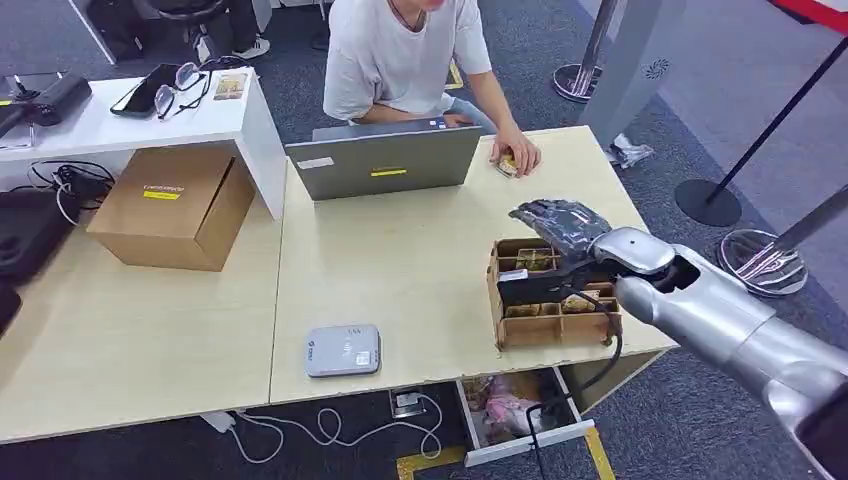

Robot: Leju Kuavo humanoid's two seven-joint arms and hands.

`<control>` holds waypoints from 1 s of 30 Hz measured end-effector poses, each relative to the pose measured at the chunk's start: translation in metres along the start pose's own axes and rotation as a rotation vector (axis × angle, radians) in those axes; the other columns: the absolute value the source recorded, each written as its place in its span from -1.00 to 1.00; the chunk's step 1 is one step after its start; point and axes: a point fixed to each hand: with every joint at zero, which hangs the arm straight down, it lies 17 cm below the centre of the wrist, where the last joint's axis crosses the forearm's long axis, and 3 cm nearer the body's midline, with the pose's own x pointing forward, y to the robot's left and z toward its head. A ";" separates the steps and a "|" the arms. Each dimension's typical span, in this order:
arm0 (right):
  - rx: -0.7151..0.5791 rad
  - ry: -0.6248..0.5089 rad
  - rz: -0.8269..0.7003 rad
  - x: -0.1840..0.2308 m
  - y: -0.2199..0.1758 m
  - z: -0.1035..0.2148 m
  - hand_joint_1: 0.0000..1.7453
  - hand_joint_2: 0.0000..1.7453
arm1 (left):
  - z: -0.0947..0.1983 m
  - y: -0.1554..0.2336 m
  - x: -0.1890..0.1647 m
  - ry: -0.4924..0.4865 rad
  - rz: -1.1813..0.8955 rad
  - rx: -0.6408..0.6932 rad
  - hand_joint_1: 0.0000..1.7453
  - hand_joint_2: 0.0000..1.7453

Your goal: Pass the card to the sensor for recognition and then transmit it.

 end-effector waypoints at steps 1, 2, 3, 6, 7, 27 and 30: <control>-0.001 0.000 -0.001 0.000 0.000 0.000 -0.42 1.00 | 0.000 0.000 0.000 0.000 0.000 0.000 -1.00 -1.00; 0.000 0.001 -0.001 0.000 0.000 0.000 -0.26 1.00 | 0.000 0.000 0.000 0.000 0.001 0.000 -1.00 -1.00; 0.000 0.002 -0.001 -0.001 0.000 0.000 -0.12 1.00 | 0.000 0.000 0.000 0.001 0.001 0.000 -1.00 -1.00; 0.000 0.003 -0.001 -0.001 0.001 0.000 -0.08 1.00 | 0.000 -0.001 0.000 0.001 0.001 -0.001 -1.00 -1.00; 0.000 0.003 -0.001 -0.001 0.001 0.000 -0.08 1.00 | 0.001 -0.001 0.000 0.001 0.001 -0.002 -1.00 -1.00; -0.001 0.006 -0.010 0.000 0.005 0.001 -0.04 1.00 | 0.001 -0.001 -0.001 0.004 0.010 0.000 -1.00 -1.00; -0.002 0.008 -0.012 0.000 0.005 0.001 -0.02 1.00 | 0.001 -0.001 -0.001 0.005 0.013 0.001 -1.00 -1.00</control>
